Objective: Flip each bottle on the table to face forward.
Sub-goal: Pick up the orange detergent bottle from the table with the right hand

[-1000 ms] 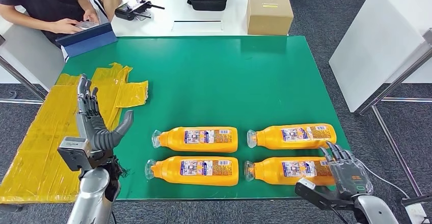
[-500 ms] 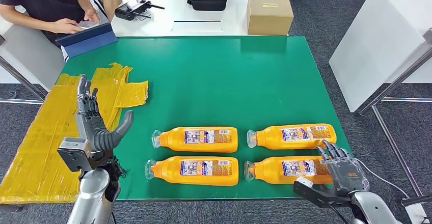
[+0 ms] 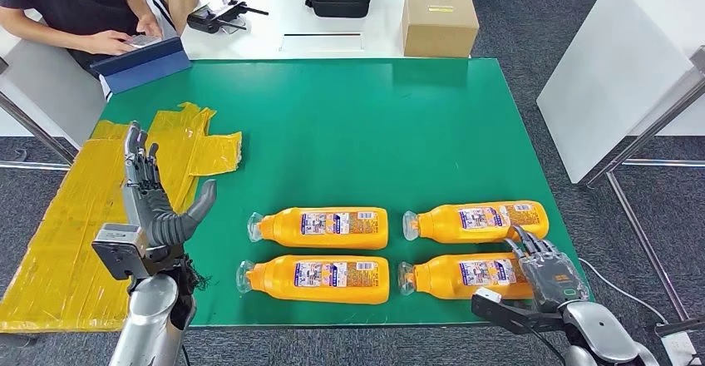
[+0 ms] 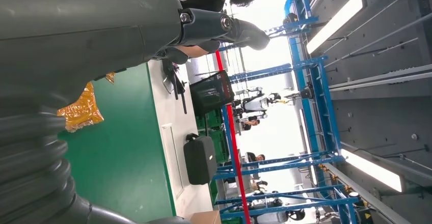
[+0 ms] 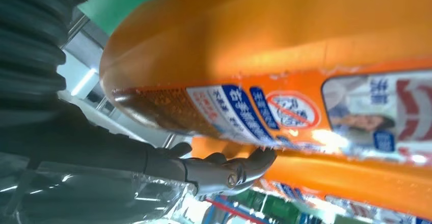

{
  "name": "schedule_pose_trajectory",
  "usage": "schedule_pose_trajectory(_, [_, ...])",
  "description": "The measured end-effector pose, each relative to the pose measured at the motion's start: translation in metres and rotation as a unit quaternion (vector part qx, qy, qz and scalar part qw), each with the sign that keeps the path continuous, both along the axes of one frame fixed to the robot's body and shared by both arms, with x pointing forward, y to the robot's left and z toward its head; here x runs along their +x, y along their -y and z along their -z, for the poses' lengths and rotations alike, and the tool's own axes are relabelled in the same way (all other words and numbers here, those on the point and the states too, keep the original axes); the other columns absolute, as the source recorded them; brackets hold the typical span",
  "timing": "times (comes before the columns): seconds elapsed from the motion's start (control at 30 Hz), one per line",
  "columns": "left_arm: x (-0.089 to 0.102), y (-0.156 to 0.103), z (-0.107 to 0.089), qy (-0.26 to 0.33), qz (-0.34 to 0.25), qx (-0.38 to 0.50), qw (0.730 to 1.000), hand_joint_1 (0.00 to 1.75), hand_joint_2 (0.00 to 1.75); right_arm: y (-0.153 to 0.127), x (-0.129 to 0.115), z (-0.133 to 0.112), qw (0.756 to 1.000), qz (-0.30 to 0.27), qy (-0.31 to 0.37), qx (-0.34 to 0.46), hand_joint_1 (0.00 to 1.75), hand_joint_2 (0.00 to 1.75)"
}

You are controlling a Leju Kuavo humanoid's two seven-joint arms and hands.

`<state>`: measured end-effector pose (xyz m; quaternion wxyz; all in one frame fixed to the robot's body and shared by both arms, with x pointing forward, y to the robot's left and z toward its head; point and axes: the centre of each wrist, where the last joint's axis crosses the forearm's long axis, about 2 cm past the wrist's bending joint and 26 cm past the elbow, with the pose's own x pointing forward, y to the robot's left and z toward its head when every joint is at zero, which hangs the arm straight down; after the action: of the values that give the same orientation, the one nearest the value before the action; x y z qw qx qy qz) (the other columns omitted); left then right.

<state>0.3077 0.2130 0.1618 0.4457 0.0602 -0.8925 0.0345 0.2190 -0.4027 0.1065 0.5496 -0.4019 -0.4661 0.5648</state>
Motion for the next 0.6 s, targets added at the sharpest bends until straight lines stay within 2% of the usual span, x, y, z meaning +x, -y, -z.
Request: schedule_pose_trajectory(0.6, [0.003, -0.003, 0.000, 0.002, -0.005, -0.010, 1.000, 0.00, 1.75, 0.019, 0.012, -0.009, 0.998, -0.044, -0.047, 0.015, 0.00, 1.75])
